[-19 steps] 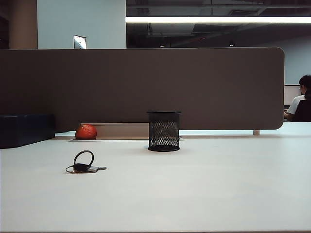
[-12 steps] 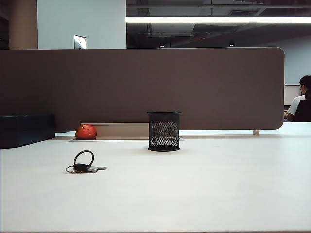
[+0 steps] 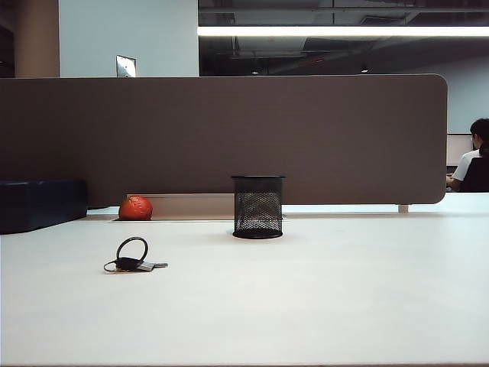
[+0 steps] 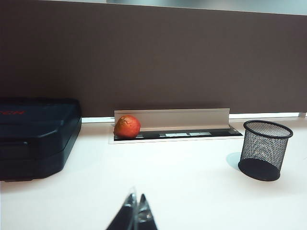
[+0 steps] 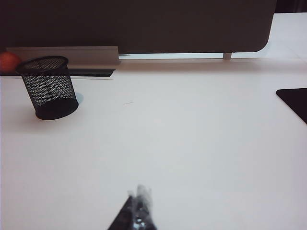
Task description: Pick up a bunch of keys from the table, then put them into the black basket.
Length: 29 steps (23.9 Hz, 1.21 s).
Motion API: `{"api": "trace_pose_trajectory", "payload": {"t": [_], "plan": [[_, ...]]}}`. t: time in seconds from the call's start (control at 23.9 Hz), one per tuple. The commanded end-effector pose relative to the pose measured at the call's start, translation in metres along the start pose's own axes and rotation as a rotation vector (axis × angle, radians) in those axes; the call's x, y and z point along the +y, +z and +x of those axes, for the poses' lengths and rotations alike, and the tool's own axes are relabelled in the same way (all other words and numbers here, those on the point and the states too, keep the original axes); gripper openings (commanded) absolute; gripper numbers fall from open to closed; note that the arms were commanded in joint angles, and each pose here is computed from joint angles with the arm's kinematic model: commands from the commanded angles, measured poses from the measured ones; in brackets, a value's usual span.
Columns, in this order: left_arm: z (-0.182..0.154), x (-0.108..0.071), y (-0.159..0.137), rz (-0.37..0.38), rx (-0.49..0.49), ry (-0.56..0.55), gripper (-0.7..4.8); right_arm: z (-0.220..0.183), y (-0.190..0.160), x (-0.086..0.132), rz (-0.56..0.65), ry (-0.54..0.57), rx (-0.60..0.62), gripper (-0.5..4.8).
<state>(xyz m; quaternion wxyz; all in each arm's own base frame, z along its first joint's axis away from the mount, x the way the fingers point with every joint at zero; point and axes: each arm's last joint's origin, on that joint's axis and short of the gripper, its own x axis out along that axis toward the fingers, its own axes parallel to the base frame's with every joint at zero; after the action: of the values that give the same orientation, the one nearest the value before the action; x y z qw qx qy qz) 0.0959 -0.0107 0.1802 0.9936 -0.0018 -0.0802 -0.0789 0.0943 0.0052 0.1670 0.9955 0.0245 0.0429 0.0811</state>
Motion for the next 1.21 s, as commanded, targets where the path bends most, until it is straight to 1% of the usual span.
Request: {"api": "trace_pose_trajectory", "payload": {"t": [0.04, 0.29, 0.5, 0.59, 0.63, 0.79, 0.84, 0.92, 1.09, 1.17, 1.21], "plan": [[0.000, 0.000, 0.003, -0.006, -0.017, 0.001, -0.05, -0.001, 0.003, 0.000, -0.006, -0.001, -0.024, -0.04], [0.000, 0.000, 0.006, -0.005, -0.024, -0.003, -0.05, -0.001, 0.004, 0.000, -0.003, 0.002, -0.025, -0.04], [-0.002, -0.001, 0.023, -0.002, -0.058, -0.037, -0.03, -0.002, 0.007, 0.001, 0.004, 0.005, -0.036, -0.04], [-0.005, -0.002, 0.038, -0.003, -0.035, -0.058, 0.71, -0.005, 0.017, 0.002, 0.007, 0.007, -0.064, -0.04], [-0.006, -0.003, 0.042, -0.001, -0.031, -0.070, 0.90, -0.006, 0.020, 0.002, 0.005, 0.007, -0.075, -0.04], [-0.012, -0.005, 0.059, 0.046, -0.019, -0.126, 0.94, -0.014, 0.038, 0.004, 0.006, 0.007, -0.092, -0.04], [-0.015, -0.005, 0.068, 0.055, -0.007, -0.143, 0.94, -0.020, 0.048, 0.005, 0.029, -0.001, -0.069, -0.04], [-0.019, -0.006, 0.078, 0.057, 0.000, -0.161, 0.94, -0.030, 0.061, 0.007, 0.037, -0.004, -0.019, -0.04], [-0.026, -0.007, 0.095, 0.059, -0.014, -0.186, 0.94, -0.050, 0.097, 0.012, 0.055, -0.009, 0.075, -0.04], [-0.025, -0.008, 0.103, 0.057, -0.005, -0.219, 0.95, -0.053, 0.116, 0.014, 0.059, -0.001, 0.102, -0.01], [-0.022, -0.009, 0.110, 0.060, 0.006, -0.240, 1.07, -0.052, 0.127, 0.014, 0.063, 0.009, 0.121, -0.01]]}}
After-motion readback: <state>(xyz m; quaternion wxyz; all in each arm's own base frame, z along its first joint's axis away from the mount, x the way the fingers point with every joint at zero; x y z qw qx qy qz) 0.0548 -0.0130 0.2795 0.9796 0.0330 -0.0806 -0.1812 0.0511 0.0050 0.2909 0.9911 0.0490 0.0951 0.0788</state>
